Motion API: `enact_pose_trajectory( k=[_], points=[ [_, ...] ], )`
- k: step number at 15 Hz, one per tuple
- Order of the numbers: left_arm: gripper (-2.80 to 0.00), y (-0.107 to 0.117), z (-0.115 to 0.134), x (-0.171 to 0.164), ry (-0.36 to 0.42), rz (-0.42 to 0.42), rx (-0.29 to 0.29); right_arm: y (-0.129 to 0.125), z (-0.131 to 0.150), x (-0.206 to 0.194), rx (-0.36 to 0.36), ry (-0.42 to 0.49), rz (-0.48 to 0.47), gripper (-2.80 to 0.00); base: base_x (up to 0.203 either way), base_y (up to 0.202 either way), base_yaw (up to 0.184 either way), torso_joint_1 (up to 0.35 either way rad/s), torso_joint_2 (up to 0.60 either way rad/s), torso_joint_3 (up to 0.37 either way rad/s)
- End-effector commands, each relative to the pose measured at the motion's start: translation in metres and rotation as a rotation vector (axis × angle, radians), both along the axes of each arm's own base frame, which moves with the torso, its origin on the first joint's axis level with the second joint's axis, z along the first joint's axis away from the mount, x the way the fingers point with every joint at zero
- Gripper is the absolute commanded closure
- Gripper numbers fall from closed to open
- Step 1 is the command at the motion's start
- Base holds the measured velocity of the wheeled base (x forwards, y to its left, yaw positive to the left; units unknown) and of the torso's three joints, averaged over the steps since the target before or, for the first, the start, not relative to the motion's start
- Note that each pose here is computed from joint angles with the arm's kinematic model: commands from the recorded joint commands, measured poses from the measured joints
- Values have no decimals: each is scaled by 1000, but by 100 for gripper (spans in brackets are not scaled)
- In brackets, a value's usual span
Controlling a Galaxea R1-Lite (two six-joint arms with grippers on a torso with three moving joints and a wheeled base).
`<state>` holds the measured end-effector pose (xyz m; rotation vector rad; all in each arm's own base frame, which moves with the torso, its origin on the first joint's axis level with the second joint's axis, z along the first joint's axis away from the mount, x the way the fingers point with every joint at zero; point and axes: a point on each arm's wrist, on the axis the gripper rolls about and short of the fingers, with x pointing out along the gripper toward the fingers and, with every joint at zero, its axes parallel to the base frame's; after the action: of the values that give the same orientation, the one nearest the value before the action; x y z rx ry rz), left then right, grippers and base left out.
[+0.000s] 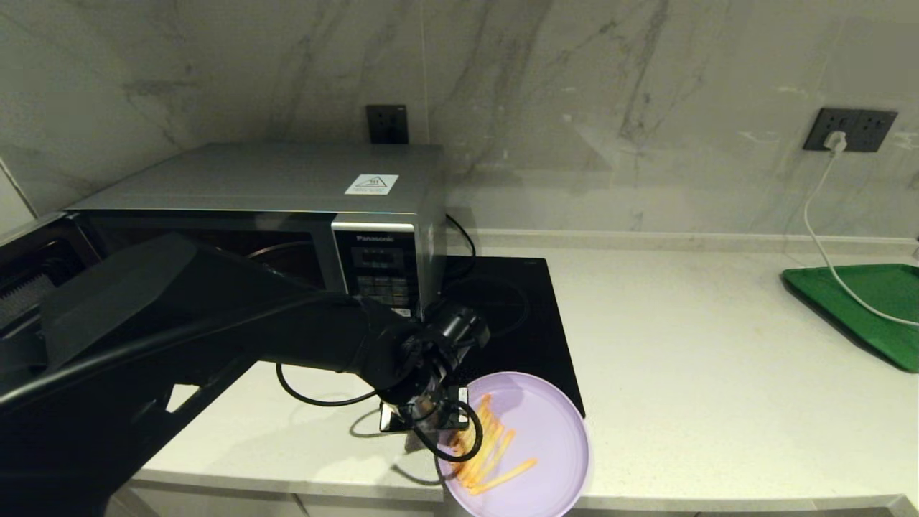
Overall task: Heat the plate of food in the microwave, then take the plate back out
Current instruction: Put the plate in the microwave oven
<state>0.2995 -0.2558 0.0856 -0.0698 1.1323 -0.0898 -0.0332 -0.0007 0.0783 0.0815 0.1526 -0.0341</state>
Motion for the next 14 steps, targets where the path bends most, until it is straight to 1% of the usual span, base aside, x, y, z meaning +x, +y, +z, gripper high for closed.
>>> enact_pose_trajectory(
  k=[1,9,12,14],
  points=[
    [0,-3,0,-2,-1,-5,0,0,0,0,0,1,0,0,0,0,0,0,0,0],
    [0,-5,3,-6,-1,-15,-10,0,0,0,0,1,-1,0,0,0,0,0,0,0],
    [0,-3,9,-10,6,-18,-31,0,0,0,0,1,0,0,0,0,0,0,0,0],
    [0,0,15,-14,23,-26,-65,0,0,0,-1,1,0,0,0,0,0,0,0,0]
  ],
)
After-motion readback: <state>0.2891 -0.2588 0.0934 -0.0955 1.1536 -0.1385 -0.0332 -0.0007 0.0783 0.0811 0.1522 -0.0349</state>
